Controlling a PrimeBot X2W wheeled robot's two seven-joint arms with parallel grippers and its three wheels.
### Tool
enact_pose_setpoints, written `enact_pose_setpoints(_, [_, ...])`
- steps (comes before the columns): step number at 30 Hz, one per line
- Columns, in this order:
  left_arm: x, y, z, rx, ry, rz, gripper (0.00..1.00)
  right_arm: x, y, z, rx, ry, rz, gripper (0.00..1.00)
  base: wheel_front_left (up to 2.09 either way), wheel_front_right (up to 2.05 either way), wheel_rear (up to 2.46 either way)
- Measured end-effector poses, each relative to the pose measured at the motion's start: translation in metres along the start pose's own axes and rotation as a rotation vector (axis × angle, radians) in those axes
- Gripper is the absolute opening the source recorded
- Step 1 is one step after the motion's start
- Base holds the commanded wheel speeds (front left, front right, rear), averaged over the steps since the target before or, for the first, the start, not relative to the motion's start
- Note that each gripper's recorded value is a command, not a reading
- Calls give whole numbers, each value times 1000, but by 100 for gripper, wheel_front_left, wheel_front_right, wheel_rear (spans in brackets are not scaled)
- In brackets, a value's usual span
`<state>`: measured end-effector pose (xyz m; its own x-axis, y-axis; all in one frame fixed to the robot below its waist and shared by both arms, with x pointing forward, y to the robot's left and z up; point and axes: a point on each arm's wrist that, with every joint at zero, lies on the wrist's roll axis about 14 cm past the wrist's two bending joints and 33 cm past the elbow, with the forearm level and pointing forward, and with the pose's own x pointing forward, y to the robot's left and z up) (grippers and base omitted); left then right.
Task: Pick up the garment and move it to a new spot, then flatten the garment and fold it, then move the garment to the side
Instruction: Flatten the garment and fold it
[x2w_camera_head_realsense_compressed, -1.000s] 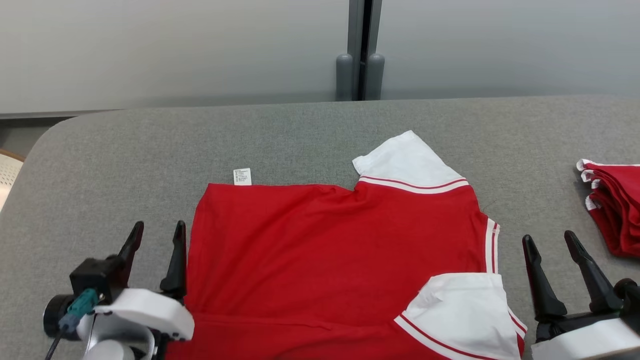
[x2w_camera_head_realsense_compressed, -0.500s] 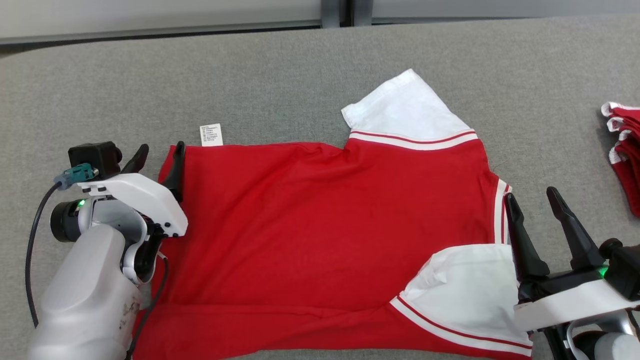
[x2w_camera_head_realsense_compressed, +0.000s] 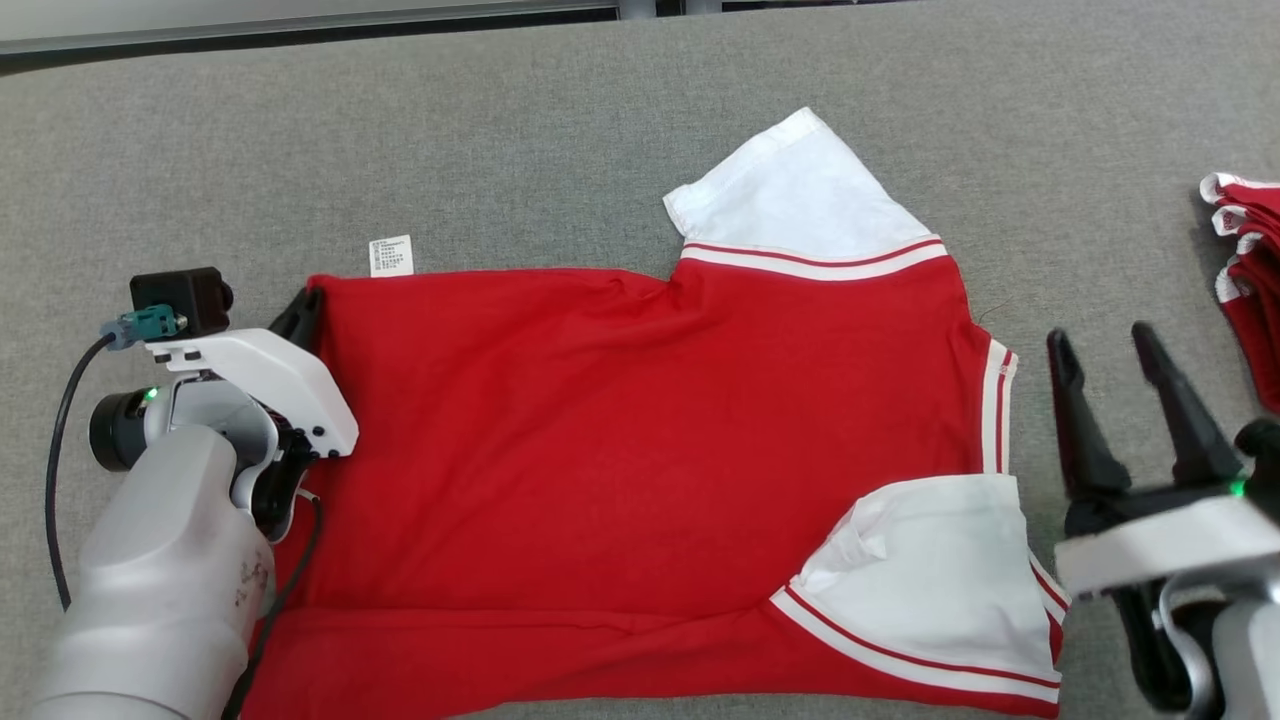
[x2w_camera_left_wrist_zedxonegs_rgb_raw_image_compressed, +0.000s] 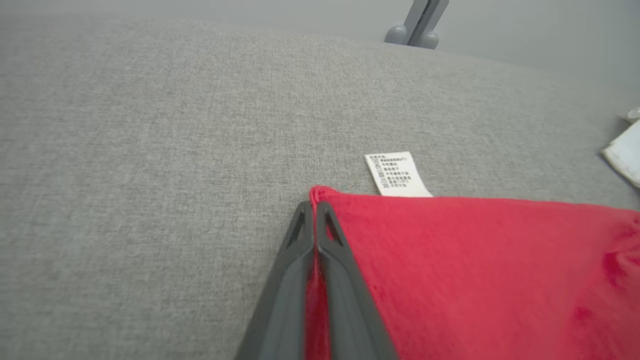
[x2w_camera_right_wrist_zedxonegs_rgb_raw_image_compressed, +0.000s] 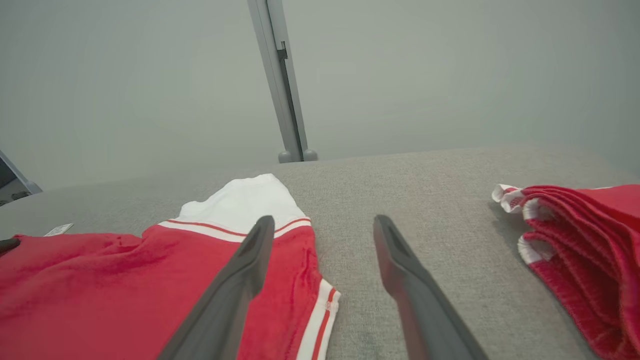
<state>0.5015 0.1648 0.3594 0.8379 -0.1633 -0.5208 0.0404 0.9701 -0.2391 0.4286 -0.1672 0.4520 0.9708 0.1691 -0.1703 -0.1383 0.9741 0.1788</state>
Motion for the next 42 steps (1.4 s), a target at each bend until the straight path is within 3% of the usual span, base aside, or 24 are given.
enact_pose_setpoints(7, [10, -2, 12, 2, -40, -4, 0, 54, -9, 27, -57, -47, 34, 100, 0, 0, 0])
enact_pose_setpoints(13, [19, -6, 18, -9, -68, -15, 0, 121, 8, 35, -79, -24, 120, 100, 0, 0, 0])
enact_pose_setpoints(15, [22, -5, 16, -10, -68, -13, 0, 153, 23, 26, -101, 31, 169, 100, 0, 0, 0])
enact_pose_setpoints(20, [25, 0, 14, -11, -70, -5, 0, 190, 42, -12, -146, 193, 224, 100, 0, 0, 0])
enact_pose_setpoints(26, [23, 3, 9, -20, -68, -5, 0, 202, 44, -61, -174, 418, 227, 100, 0, 0, 0])
enact_pose_setpoints(30, [21, 1, 9, -35, -67, -8, 0, 203, 43, -68, -182, 490, 221, 100, 0, 0, 0])
enact_pose_setpoints(31, [21, 1, 9, -37, -67, -9, 0, 203, 44, -68, -182, 494, 223, 90, 0, 0, 0])
enact_pose_setpoints(32, [20, 0, 9, -39, -66, -9, 0, 202, 45, -69, -181, 505, 223, 41, 0, 0, 0])
enact_pose_setpoints(33, [20, 0, 8, -42, -65, -10, 0, 202, 45, -69, -177, 507, 226, 0, 0, 0, 0])
enact_pose_setpoints(36, [18, 2, 11, -46, -78, -8, 0, 202, 47, -64, -179, 476, 236, 0, 0, 0, 0])
enact_pose_setpoints(42, [8, 11, 26, -51, -146, 3, 0, 203, 53, -20, -145, 274, 266, 0, 0, 0, 0])
